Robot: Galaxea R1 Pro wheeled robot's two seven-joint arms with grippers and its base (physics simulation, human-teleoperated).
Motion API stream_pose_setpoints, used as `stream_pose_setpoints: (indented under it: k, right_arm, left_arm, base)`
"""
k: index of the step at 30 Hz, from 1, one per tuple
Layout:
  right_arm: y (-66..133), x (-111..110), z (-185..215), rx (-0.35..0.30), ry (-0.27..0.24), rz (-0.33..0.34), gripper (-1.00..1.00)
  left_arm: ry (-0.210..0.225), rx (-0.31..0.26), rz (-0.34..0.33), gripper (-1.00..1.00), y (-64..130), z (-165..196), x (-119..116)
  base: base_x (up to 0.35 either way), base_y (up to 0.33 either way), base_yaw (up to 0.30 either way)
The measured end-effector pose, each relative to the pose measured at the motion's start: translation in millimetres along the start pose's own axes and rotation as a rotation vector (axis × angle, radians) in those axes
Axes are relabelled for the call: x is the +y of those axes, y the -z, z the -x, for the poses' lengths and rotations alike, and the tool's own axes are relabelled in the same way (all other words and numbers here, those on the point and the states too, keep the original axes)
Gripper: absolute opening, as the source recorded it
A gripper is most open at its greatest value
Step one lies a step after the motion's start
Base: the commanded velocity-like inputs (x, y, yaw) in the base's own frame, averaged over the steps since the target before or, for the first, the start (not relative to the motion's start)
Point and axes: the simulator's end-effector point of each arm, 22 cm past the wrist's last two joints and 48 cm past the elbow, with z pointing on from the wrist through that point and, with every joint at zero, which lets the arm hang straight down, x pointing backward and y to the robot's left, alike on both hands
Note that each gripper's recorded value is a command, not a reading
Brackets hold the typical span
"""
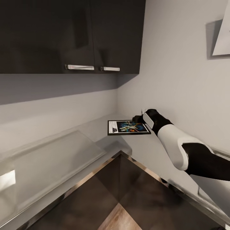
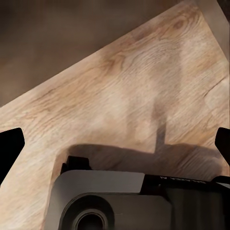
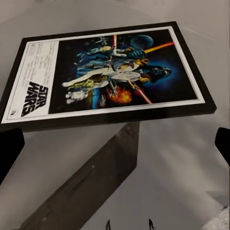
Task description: Pick up the poster from the kitchen countertop and hang it on one of the wall nails in the kitchen.
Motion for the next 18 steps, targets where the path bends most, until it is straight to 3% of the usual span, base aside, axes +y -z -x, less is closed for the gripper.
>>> stream_pose_setpoints:
  k: [3, 18]
  right_arm:
    - [-2.3, -0.8, 4.6, -0.035, -0.005, -0.002, 1.0]
    - [-5.1, -1.5, 0.1, -0.035, -0.007, -0.004, 1.0]
  left_arm:
    - [0.0, 0.001, 0.0, 1.0, -0.2, -0.3, 0.1]
    - [-0.001, 0.002, 0.001, 1.0, -0.2, -0.5, 0.4]
  base:
    - [0.097, 0.0, 0.0]
    - [0.11, 0.0, 0.0]
